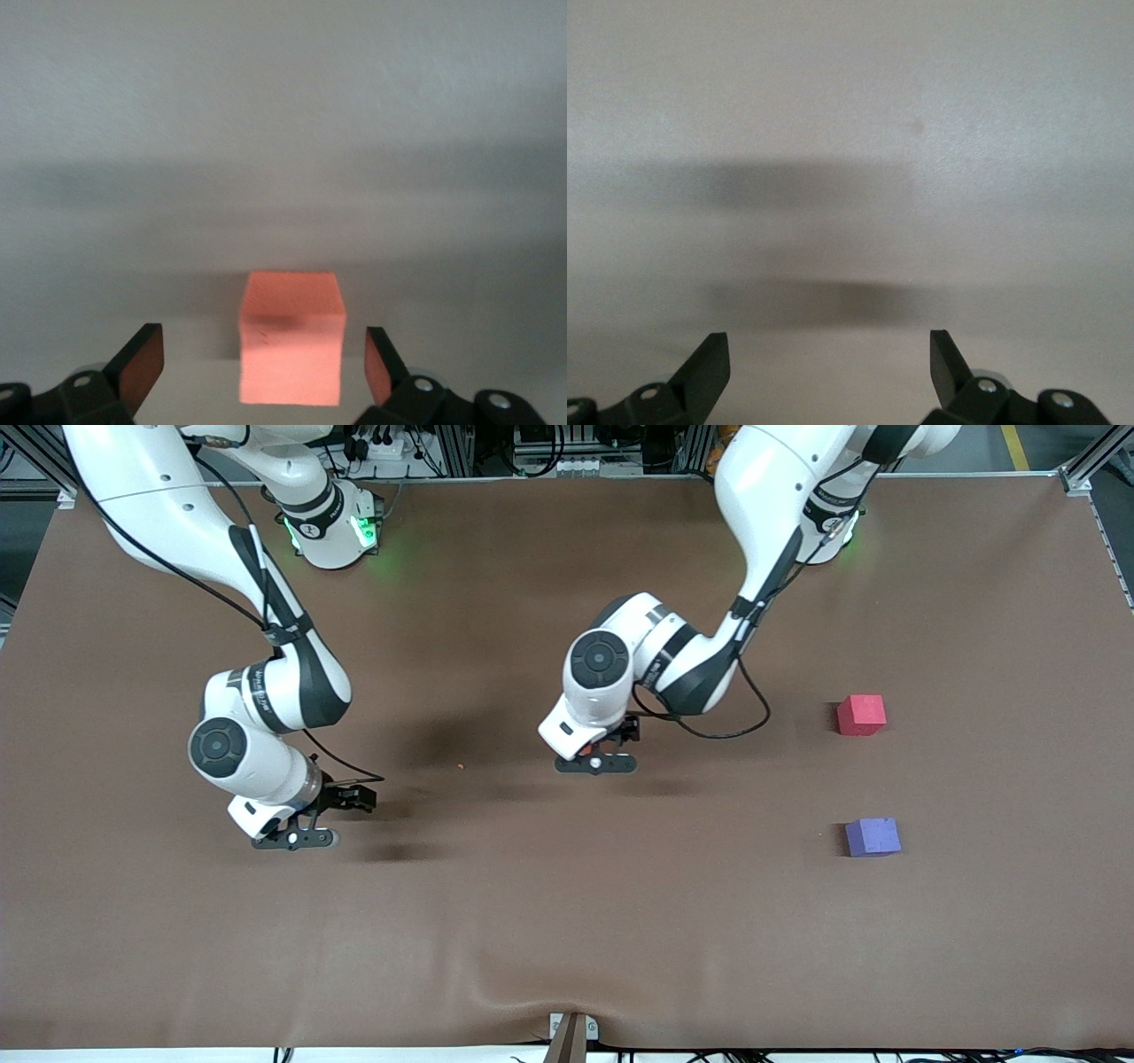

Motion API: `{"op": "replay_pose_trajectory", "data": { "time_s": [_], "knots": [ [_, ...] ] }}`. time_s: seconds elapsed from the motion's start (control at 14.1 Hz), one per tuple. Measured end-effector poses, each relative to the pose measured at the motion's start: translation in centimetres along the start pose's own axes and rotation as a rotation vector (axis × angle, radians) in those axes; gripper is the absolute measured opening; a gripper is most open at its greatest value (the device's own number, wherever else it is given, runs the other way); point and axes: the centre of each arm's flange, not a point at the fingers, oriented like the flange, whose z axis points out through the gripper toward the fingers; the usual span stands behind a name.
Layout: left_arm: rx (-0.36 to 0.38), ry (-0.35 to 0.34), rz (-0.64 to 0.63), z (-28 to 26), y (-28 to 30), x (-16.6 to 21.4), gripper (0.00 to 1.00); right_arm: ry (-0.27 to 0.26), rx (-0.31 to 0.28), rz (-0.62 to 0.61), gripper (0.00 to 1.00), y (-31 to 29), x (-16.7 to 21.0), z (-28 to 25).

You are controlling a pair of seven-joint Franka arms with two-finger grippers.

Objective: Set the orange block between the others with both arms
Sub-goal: 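Withdraw the right gripper while the left gripper grasps the orange cube, then carry the orange cube with the left gripper toward the pink cube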

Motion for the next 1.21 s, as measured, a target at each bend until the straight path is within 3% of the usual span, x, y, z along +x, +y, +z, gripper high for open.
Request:
{"op": "replay_pose_trajectory", "data": {
  "time_s": [0.28, 0.5, 0.71, 1.21],
  "knots": [
    [0.01, -0.009, 0.046, 1.8, 2.4, -2.3, 1.0, 0.037, 0.0, -0.098, 1.0, 0.0, 0.2, -3.0],
    [0.021, -0.022, 0.05, 2.9, 2.5, -2.6, 1.0, 0.055, -0.008, -0.113, 1.0, 3.3, -0.1, -5.0],
    [0.033, -0.033, 0.049, 3.9, 2.2, -2.6, 1.0, 0.079, -0.062, -0.155, 1.0, 4.7, -1.2, -8.5],
    [0.064, -0.064, 0.051, 6.0, 1.4, -3.3, 1.0, 0.005, -0.211, -0.213, 1.0, 5.8, -4.8, -17.1]
  ]
}}
